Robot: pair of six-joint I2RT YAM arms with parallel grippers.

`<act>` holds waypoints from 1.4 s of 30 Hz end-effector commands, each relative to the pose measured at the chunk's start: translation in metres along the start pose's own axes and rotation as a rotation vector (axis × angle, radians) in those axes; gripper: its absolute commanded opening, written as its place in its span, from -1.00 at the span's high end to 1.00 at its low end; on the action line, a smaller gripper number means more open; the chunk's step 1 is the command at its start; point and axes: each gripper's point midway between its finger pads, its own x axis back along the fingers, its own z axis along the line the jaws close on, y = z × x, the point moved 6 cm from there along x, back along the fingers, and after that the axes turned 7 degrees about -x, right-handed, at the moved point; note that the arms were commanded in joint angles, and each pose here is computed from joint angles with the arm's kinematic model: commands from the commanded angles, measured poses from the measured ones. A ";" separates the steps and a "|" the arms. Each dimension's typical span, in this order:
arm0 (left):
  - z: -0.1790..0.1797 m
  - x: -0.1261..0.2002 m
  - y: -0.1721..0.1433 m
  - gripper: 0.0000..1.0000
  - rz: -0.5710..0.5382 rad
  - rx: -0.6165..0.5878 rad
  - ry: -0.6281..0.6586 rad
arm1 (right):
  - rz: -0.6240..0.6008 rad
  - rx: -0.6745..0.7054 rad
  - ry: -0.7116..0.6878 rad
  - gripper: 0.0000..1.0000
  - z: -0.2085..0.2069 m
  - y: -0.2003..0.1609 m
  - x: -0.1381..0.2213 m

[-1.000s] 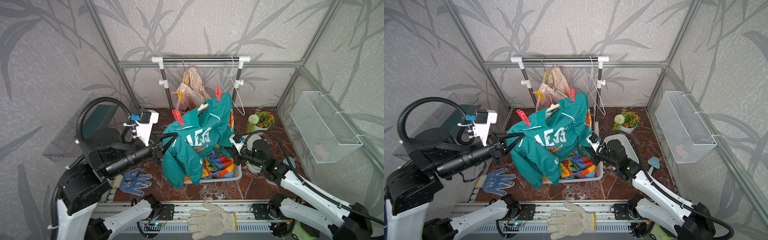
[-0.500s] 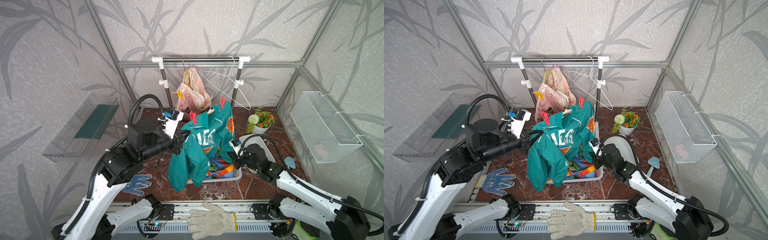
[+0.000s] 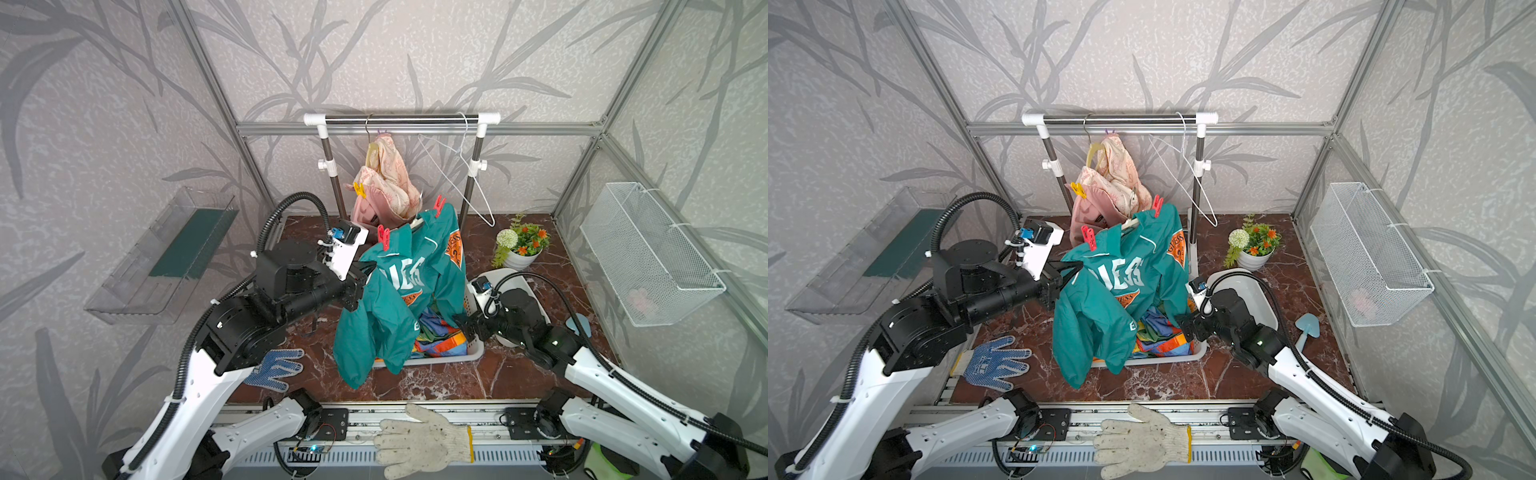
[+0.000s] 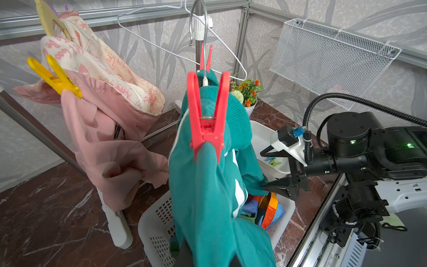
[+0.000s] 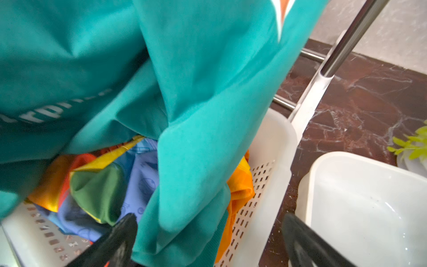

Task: Remove the clothespins securing jackets to the hanger
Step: Adjust the jacket in the basket.

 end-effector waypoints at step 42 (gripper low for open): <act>0.009 -0.038 0.051 1.00 -0.144 0.091 0.050 | 0.094 -0.152 0.275 -0.58 0.250 -0.003 -0.060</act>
